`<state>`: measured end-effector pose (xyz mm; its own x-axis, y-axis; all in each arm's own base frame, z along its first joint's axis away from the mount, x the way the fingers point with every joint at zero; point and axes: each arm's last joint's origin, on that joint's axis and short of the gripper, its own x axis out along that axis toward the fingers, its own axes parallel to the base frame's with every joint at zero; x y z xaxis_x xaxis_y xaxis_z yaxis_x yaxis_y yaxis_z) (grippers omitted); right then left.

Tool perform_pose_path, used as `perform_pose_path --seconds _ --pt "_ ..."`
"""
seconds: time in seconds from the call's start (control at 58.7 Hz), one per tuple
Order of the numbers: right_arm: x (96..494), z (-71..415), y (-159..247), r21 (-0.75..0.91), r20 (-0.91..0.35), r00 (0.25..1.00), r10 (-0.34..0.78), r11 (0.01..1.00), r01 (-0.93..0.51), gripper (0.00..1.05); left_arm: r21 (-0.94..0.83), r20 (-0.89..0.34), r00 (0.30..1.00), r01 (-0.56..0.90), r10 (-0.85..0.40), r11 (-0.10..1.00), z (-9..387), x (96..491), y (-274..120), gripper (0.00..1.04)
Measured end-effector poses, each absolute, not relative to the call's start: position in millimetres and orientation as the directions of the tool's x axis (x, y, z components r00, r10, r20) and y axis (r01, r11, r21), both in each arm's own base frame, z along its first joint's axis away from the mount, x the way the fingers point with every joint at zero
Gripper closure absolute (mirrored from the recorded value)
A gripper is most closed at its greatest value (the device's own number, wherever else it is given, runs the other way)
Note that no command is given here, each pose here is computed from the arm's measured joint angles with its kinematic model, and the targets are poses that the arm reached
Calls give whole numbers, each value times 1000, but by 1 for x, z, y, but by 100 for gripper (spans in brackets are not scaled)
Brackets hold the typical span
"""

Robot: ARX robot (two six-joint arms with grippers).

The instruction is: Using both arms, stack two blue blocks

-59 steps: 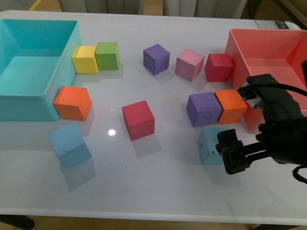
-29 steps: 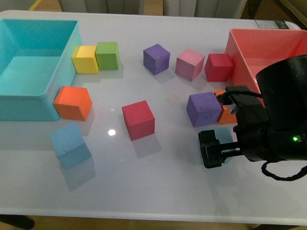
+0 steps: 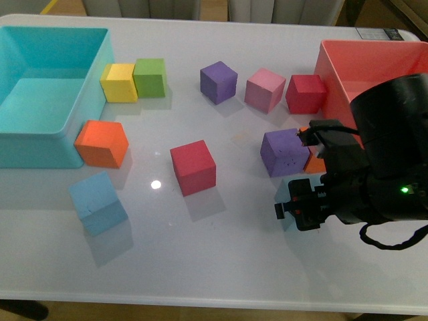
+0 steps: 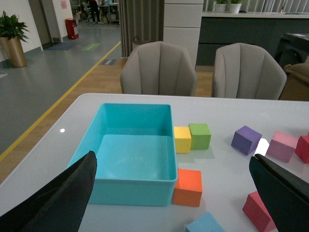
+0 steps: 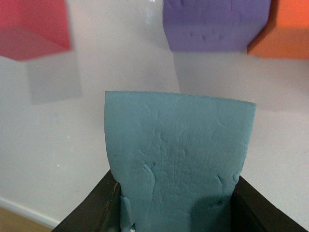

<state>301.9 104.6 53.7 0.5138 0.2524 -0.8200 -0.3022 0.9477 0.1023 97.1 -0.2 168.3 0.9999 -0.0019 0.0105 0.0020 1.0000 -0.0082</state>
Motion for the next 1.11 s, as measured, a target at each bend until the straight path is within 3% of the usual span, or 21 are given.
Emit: perform_pose_path --seconds 0.205,0.341,0.46,0.614,1.108 --pt "324 100 113 107 -748 603 279 946 -306 65 -8 10 1000 2 -2 1000 168 97 0 9" --pt "362 115 138 76 -722 638 268 947 -311 65 -8 10 1000 2 -2 1000 168 97 0 9" --pt "410 113 178 52 -730 630 264 941 -334 65 -8 10 1000 2 -2 1000 168 97 0 9" --pt "441 98 212 20 -759 606 240 938 -347 65 -8 10 1000 2 -2 1000 168 97 0 9" --pt "482 50 270 -39 -812 552 189 927 -374 66 -8 10 1000 2 -2 1000 168 97 0 9"
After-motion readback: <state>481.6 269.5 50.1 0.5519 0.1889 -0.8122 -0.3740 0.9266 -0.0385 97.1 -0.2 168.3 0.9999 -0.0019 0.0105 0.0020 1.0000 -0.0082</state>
